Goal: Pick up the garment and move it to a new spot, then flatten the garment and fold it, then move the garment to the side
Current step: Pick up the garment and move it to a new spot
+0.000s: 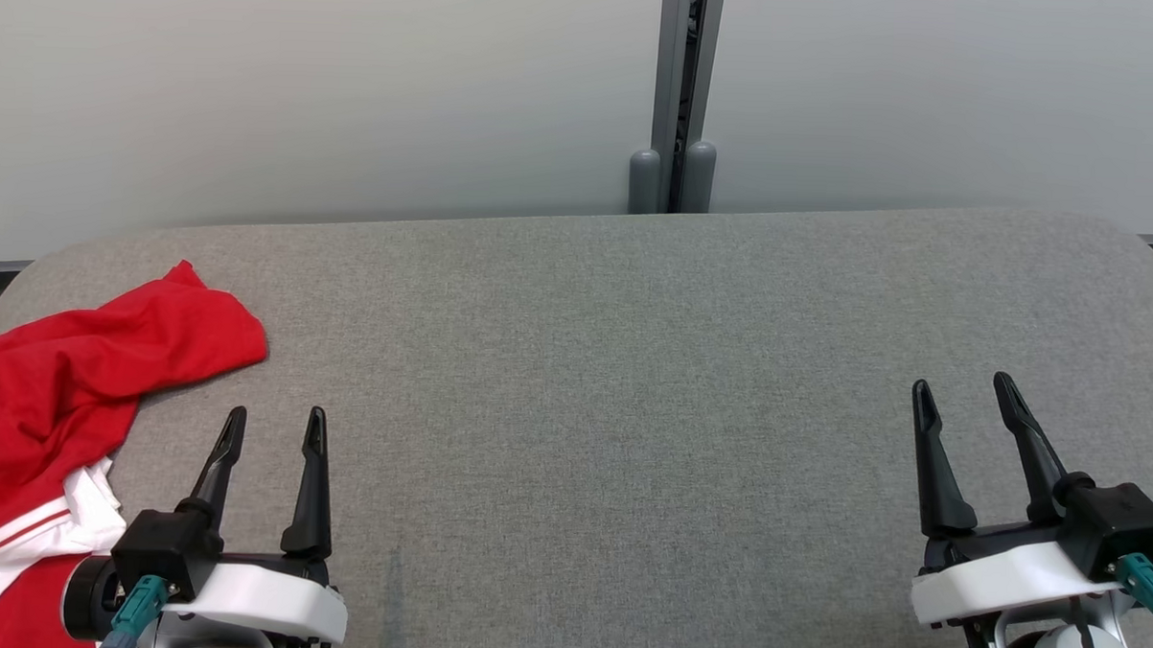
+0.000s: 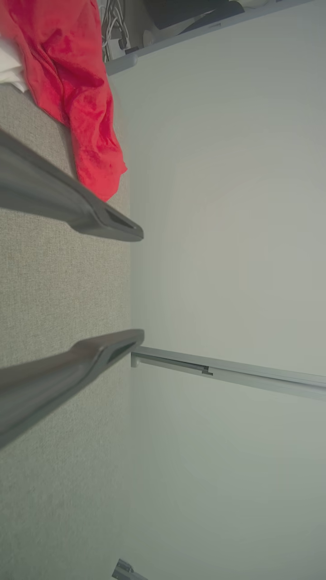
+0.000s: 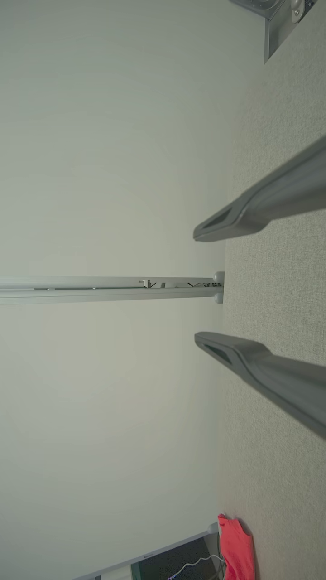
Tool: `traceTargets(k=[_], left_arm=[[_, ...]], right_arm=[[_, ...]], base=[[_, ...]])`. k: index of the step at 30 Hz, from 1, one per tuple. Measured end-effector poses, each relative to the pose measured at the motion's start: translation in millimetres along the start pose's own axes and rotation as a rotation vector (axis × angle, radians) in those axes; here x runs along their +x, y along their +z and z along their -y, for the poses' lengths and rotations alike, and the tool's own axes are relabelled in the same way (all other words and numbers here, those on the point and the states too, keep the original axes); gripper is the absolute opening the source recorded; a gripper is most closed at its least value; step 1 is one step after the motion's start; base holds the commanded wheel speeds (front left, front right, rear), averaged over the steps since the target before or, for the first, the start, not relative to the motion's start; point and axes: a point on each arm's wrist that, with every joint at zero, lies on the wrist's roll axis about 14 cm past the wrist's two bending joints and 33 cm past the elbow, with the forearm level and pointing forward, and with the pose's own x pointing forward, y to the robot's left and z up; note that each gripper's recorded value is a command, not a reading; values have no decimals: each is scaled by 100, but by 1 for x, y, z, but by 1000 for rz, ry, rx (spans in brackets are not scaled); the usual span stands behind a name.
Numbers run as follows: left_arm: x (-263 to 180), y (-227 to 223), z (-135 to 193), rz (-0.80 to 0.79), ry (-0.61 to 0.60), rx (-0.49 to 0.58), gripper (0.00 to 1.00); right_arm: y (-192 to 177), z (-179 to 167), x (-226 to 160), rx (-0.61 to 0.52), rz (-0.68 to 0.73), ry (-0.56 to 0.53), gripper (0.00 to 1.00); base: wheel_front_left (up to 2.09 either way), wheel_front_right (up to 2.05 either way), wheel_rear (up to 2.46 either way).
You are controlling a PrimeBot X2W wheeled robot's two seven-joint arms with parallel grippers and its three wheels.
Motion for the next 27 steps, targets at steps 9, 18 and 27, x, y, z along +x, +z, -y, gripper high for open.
traceTargets(k=[9, 18, 27], left_arm=[[-1, 0, -2, -2, 6, 1, 100], [-2, -1, -4, -6, 9, 5, 100], [-6, -3, -11, -12, 26, 11, 100]], right_arm=[[0, -1, 1, 1, 1, 4, 100], [0, -2, 0, 3, -1, 7, 100], [-2, -6, 2, 12, -3, 16, 100]], base=[[0, 0, 0], [0, 0, 0], [0, 0, 0]])
